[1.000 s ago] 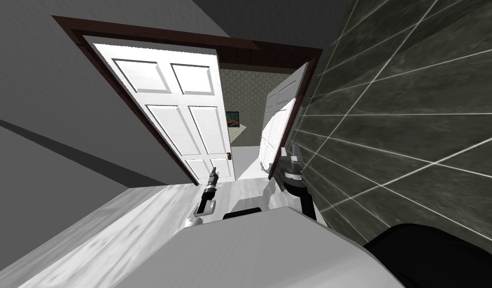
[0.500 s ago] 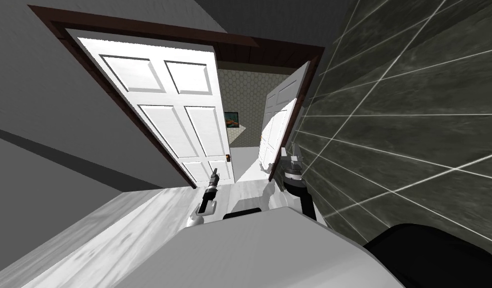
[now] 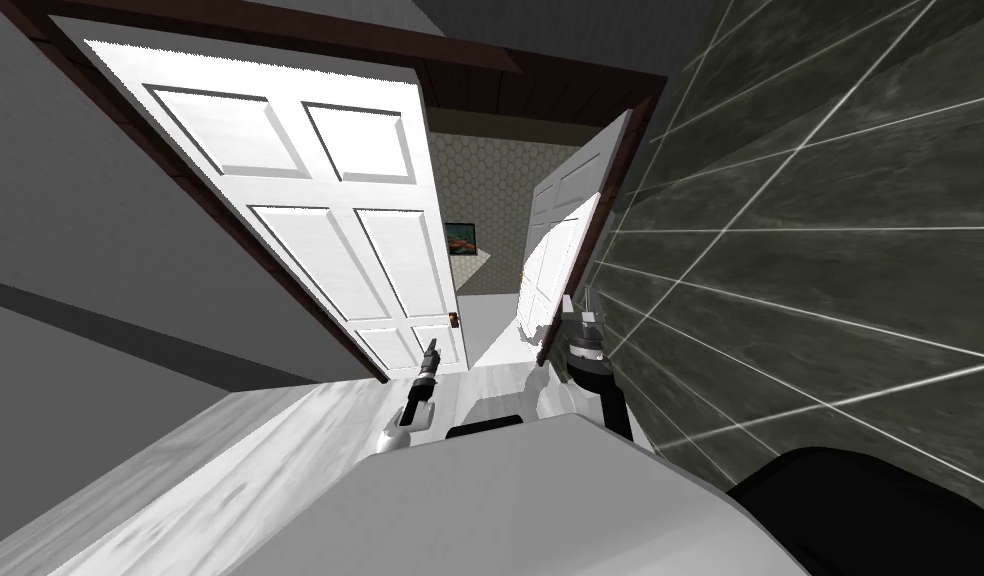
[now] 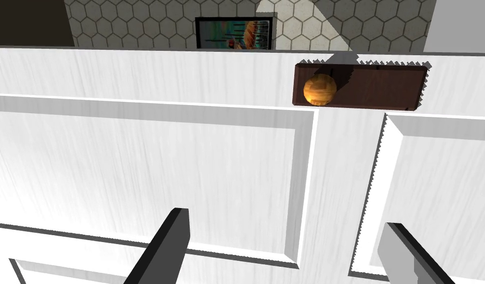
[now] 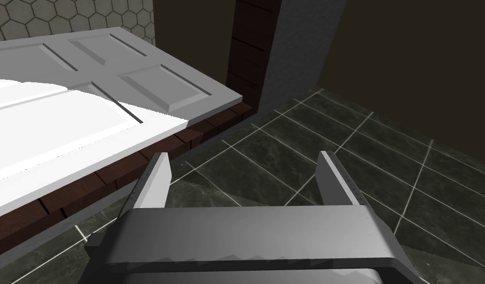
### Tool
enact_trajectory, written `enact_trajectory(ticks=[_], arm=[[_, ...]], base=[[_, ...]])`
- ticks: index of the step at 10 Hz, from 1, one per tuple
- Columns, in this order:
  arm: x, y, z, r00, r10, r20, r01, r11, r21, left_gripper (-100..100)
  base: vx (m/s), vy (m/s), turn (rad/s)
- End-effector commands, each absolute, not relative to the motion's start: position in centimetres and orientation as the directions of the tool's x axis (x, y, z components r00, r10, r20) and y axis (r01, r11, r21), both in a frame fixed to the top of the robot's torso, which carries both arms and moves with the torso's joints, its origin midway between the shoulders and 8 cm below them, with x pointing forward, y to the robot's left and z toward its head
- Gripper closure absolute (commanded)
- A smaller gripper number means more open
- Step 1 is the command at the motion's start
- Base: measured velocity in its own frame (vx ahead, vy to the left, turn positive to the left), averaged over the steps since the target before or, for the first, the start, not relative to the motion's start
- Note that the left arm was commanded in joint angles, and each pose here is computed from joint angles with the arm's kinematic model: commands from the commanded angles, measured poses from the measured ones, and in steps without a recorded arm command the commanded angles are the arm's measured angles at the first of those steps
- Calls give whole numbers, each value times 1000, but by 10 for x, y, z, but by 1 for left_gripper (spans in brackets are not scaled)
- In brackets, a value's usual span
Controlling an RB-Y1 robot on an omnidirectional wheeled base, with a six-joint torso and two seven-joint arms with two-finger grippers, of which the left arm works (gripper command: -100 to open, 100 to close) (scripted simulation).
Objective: Push the door open
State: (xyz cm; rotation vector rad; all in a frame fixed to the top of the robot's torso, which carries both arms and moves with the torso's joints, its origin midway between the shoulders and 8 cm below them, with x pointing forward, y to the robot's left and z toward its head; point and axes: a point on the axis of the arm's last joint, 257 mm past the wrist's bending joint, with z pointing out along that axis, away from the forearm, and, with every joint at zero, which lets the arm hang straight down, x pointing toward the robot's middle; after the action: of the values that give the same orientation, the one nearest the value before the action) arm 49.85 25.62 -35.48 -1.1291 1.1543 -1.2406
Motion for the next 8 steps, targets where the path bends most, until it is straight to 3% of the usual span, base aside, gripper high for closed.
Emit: enact_trajectory(ticks=[1, 8], arm=[[499, 255, -361, -5, -1000, -15, 74, 15, -997, -100], [498, 247, -384, -13, -1000, -5, 20, 4, -1000, -100]], base=[[93, -15, -18], [107, -1, -13]])
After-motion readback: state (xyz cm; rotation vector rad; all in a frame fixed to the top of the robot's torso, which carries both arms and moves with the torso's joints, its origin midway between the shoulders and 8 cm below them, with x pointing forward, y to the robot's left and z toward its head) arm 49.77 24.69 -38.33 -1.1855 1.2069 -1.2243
